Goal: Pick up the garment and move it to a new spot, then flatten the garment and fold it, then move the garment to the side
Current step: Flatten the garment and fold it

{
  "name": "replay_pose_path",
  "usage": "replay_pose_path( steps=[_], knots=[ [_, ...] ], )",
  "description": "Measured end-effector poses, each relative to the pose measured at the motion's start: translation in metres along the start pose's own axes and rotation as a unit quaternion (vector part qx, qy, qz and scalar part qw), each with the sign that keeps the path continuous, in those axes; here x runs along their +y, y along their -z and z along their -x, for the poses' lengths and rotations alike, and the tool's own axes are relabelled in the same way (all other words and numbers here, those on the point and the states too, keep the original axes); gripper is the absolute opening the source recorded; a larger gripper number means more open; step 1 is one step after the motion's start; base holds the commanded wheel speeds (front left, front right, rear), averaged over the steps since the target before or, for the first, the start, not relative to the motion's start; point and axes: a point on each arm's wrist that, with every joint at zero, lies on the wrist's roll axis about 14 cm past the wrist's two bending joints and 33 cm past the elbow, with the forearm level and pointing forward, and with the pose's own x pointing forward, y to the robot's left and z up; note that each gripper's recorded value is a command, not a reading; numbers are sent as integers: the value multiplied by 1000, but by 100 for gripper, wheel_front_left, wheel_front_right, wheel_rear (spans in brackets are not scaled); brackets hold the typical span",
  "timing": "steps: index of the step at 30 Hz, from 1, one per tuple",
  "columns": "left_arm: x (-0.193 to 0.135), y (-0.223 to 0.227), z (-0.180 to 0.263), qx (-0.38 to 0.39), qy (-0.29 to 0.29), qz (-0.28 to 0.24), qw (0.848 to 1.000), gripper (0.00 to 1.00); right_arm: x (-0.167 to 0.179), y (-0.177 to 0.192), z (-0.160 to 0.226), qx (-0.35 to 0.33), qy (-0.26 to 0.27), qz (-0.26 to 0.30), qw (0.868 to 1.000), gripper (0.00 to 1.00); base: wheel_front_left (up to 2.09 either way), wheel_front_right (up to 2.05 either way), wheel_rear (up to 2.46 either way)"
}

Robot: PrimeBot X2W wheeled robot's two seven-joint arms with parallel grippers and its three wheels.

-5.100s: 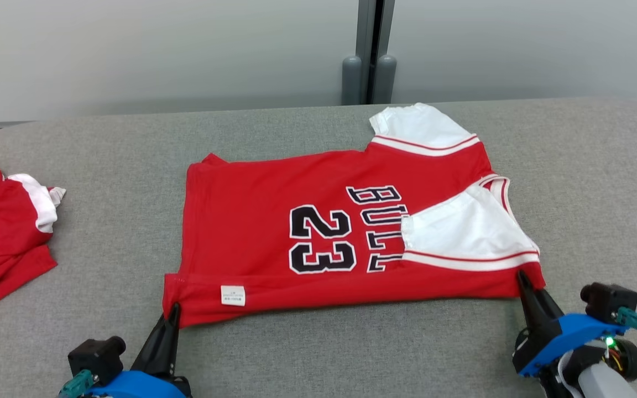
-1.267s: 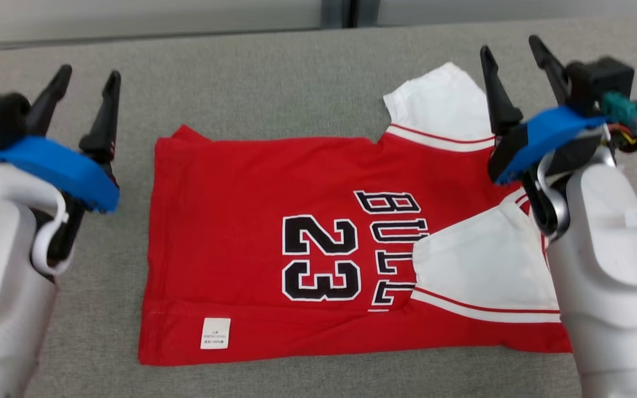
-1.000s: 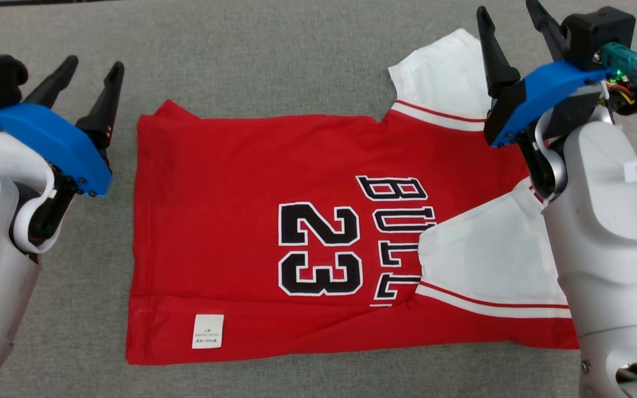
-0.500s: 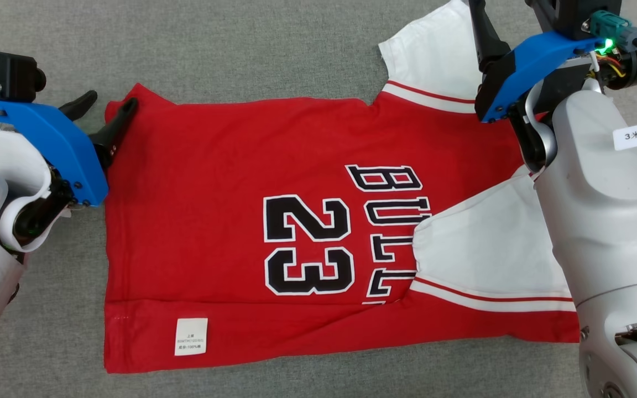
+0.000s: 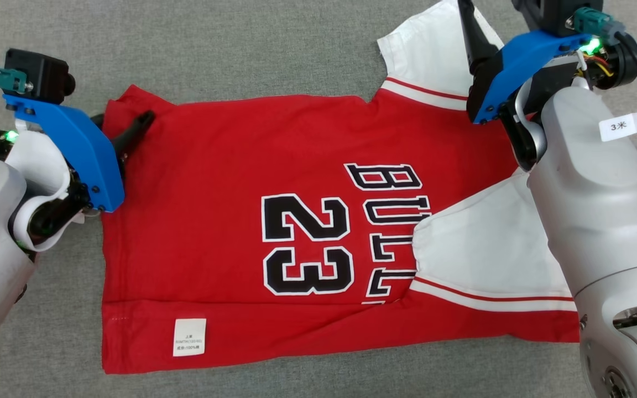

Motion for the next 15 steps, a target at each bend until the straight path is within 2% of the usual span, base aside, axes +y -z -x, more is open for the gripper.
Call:
replay_pose_path(
  steps=[9, 15],
  knots=[
    [0, -3, 8, -30, -5, -23, 999, 0, -6, 10, -11, 59, -1, 25, 998, 100, 0, 0, 0],
    [-2, -6, 10, -50, -1, -32, 998, 0, -13, 25, -24, 127, 3, 37, 991, 100, 0, 0, 0]
  ],
)
